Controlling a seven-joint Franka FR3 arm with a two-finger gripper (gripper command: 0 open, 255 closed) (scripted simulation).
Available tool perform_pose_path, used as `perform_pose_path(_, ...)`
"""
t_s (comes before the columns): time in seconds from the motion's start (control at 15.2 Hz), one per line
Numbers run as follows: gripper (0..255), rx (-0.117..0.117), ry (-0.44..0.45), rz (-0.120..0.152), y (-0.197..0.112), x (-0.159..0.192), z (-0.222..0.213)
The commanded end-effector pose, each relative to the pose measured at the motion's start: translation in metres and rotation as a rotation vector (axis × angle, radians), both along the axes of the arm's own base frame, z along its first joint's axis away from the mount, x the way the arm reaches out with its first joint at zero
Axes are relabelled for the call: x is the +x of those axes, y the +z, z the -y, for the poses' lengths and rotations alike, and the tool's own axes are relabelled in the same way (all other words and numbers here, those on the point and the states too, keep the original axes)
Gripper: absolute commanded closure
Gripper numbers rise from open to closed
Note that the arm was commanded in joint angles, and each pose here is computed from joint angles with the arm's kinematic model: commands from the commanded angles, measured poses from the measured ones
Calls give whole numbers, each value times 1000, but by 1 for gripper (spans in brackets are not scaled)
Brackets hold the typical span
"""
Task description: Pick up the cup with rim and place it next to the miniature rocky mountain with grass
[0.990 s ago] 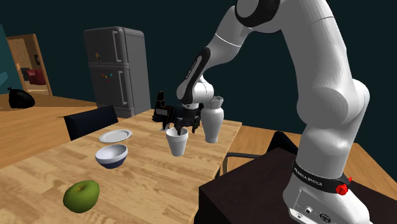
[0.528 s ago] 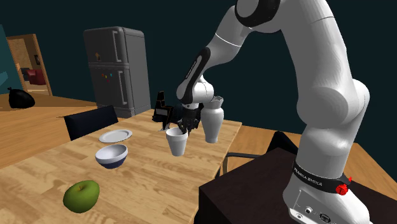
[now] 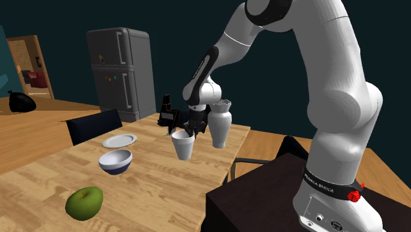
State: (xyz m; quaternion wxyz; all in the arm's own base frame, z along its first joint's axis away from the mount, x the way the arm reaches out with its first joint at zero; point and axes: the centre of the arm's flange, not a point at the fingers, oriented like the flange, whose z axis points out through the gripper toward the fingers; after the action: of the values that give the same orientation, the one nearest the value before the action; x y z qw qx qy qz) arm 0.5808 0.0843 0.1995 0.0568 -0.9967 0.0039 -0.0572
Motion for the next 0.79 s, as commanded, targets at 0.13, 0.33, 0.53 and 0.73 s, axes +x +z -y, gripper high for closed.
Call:
perform_pose_path(0.13, 255, 0, 0, 0, 21, 0, -1)
perform_pose_path(0.33, 255, 0, 0, 0, 36, 0, -1)
perform_pose_path(0.53, 255, 0, 0, 0, 52, 0, -1)
perform_pose_path(0.73, 255, 0, 0, 0, 68, 0, -1)
